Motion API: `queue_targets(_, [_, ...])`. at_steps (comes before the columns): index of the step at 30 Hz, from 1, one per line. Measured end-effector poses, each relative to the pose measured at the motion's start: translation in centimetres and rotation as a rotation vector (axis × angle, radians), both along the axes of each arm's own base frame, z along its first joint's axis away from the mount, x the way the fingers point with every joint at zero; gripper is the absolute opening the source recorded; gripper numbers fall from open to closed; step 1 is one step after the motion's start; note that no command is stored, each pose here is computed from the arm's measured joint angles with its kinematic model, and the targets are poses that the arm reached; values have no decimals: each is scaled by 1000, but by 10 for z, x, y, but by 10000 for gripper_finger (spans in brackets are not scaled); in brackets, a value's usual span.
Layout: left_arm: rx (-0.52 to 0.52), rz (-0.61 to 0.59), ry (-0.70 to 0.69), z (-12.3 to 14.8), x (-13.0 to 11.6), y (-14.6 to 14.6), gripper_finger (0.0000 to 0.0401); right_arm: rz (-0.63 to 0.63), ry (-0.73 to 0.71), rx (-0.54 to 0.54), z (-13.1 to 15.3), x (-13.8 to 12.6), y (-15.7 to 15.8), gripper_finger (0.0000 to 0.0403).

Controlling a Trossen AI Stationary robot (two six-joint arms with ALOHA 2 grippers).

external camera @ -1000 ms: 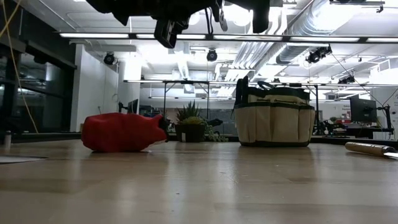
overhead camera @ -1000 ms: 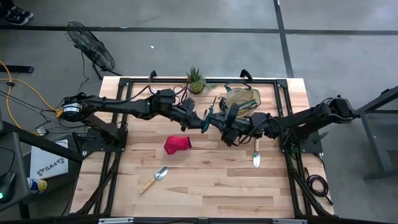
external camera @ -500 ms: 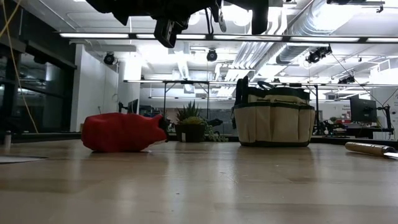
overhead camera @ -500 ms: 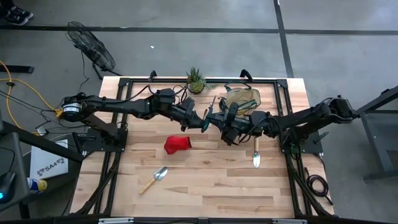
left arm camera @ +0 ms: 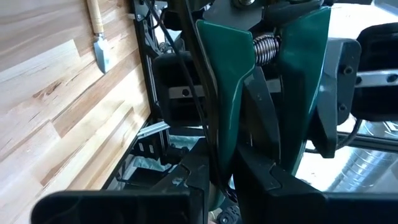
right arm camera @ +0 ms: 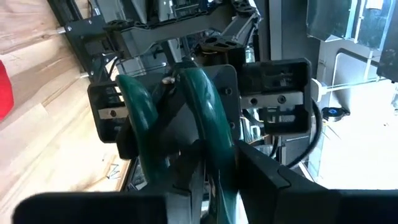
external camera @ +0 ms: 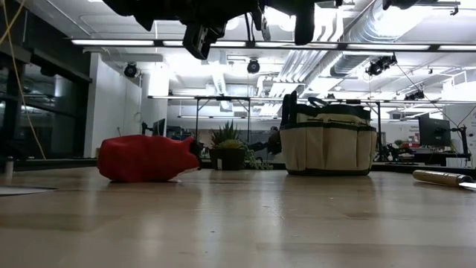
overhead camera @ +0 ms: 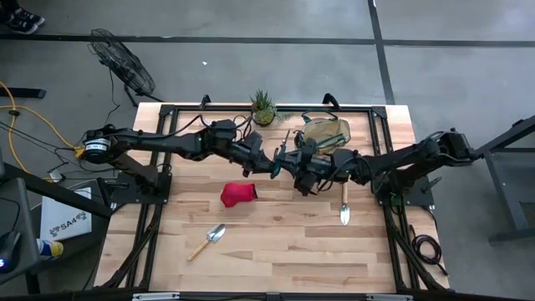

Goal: Pick & Place Garden tools in Gardening bag
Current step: Put the green shear scissors into the light brown gardening bag

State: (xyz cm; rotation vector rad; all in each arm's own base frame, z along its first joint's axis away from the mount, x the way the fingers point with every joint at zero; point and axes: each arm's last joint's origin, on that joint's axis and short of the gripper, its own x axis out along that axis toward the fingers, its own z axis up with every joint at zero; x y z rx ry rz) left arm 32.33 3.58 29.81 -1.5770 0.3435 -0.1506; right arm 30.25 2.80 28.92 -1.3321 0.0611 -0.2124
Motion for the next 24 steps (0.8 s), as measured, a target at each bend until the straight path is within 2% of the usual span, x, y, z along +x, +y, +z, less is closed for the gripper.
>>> queue_targets(6, [-2,-7,-7,1,0,0,40,-2,-6,4,5,6,1,57])
queue_targets(19, [10,-18,-10,1,0,0,40,-41,-5,47,6,5,4,45])
queue_targets(21, [12,-18,-11,1,0,0,56,-41,-3,53,6,5,4,45])
queue_targets(24, [34,-18,-19,1,0,0,102,-37,-6,75,6,5,4,44])
